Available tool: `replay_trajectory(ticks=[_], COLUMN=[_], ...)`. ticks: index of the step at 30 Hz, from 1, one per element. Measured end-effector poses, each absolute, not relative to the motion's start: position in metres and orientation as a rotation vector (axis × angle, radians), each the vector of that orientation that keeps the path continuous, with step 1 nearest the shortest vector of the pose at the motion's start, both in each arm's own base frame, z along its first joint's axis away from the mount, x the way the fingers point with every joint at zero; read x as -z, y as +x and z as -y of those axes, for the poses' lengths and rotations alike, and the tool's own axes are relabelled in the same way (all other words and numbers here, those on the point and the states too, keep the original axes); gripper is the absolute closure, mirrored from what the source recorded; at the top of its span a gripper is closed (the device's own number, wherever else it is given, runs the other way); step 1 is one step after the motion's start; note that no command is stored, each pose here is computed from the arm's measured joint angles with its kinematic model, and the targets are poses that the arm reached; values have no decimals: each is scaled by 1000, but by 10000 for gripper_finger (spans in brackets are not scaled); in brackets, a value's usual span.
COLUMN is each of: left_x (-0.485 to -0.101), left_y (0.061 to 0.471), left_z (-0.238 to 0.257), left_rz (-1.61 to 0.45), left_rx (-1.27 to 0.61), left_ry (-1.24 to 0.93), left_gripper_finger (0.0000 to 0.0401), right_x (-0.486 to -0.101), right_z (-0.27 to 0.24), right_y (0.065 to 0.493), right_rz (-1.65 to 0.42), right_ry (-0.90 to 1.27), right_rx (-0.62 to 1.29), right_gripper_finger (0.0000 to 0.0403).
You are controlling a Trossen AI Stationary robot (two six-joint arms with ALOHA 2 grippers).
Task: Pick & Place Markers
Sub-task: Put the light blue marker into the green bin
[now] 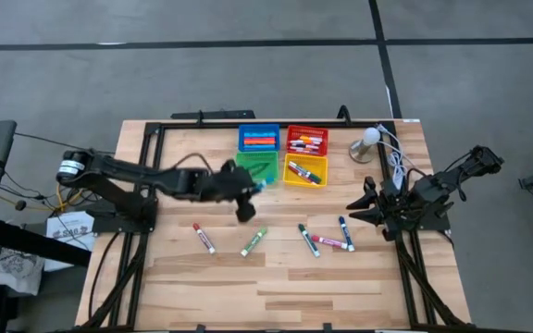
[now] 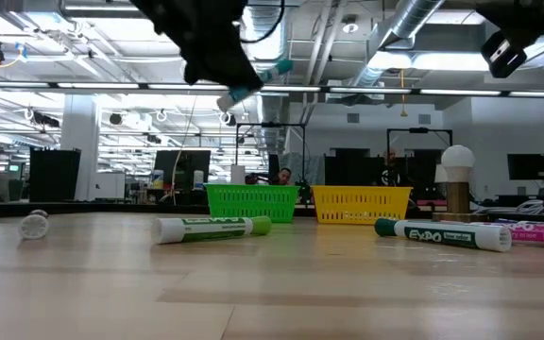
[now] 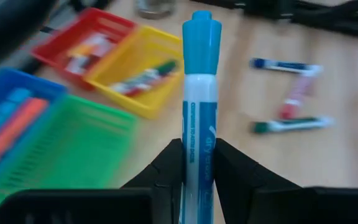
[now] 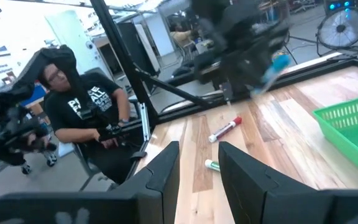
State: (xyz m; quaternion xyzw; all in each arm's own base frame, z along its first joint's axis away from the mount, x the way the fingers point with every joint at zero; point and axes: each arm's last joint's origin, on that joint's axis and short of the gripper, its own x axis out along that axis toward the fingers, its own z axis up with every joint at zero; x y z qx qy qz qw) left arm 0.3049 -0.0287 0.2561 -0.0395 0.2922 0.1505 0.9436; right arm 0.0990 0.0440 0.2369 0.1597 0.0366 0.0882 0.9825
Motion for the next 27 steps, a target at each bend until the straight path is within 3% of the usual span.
replay_trajectory(ticks=[12, 27], left_x=[-254, -196], left_y=[305, 336], left_z=[-64, -99], left_rz=[-647, -786], left_rx=[-335, -224], left_ry=[68, 99], left_gripper_finger=[331, 331], right_x=[-236, -236], right_z=[-44, -44], right_y=[99, 99], right_rz=[-81, -80], right_ry=[318, 319], right_rx=[-176, -176], right_gripper_finger=[301, 301])
